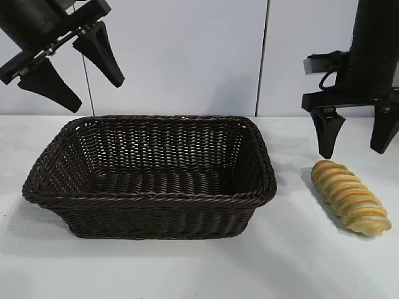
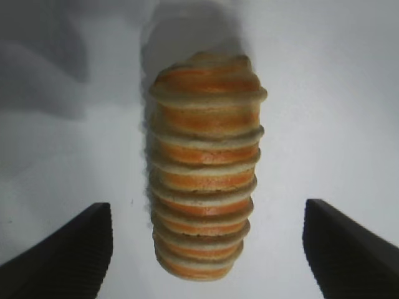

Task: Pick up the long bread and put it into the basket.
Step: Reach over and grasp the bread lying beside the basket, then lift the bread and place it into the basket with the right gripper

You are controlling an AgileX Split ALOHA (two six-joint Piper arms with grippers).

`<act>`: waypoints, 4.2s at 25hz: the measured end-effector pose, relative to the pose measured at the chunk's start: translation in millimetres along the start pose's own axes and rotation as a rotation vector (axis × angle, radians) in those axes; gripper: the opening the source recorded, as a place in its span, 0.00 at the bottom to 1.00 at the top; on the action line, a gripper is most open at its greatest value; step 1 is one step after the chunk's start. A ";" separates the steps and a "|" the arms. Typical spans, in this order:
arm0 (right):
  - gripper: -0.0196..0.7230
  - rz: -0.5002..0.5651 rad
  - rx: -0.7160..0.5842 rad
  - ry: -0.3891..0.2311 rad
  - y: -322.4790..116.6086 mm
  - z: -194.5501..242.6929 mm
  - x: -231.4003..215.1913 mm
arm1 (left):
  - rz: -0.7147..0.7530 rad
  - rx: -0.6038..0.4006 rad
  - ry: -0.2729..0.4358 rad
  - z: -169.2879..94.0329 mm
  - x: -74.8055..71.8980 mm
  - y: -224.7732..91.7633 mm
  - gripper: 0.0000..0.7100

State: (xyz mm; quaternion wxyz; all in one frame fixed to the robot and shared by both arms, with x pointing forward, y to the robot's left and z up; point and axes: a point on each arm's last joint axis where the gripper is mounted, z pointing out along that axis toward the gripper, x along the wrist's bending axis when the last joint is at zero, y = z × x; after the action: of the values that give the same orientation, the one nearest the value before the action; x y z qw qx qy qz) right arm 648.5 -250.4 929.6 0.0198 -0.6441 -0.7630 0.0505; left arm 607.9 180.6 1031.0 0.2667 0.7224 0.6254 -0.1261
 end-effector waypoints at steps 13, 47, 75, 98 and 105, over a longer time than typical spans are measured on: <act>0.66 0.023 0.041 -0.002 4.1 19.9 0.3 | 0.000 0.000 0.000 0.1 -0.1 0.0 0.75; 0.38 0.039 -0.324 0.055 -46.3 -128.9 2.5 | 0.001 0.000 0.000 0.1 -0.1 0.0 0.75; 0.38 -0.039 -0.425 0.243 -46.2 -165.4 42.8 | 0.002 0.003 0.001 0.1 0.0 -0.3 0.75; 0.38 -0.347 -0.436 0.284 -17.1 -86.2 202.4 | 0.002 0.003 0.001 0.1 0.0 -0.3 0.75; 0.45 -0.346 -0.435 0.282 -15.0 -82.4 203.0 | 0.002 0.003 0.001 0.1 0.0 -0.3 0.75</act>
State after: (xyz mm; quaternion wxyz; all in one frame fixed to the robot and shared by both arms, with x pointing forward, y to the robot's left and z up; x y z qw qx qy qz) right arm 607.3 -48.7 1005.9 -0.0047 -0.4947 -0.8438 -0.2080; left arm 607.6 180.6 1030.9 0.2652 0.7236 0.6246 -0.1262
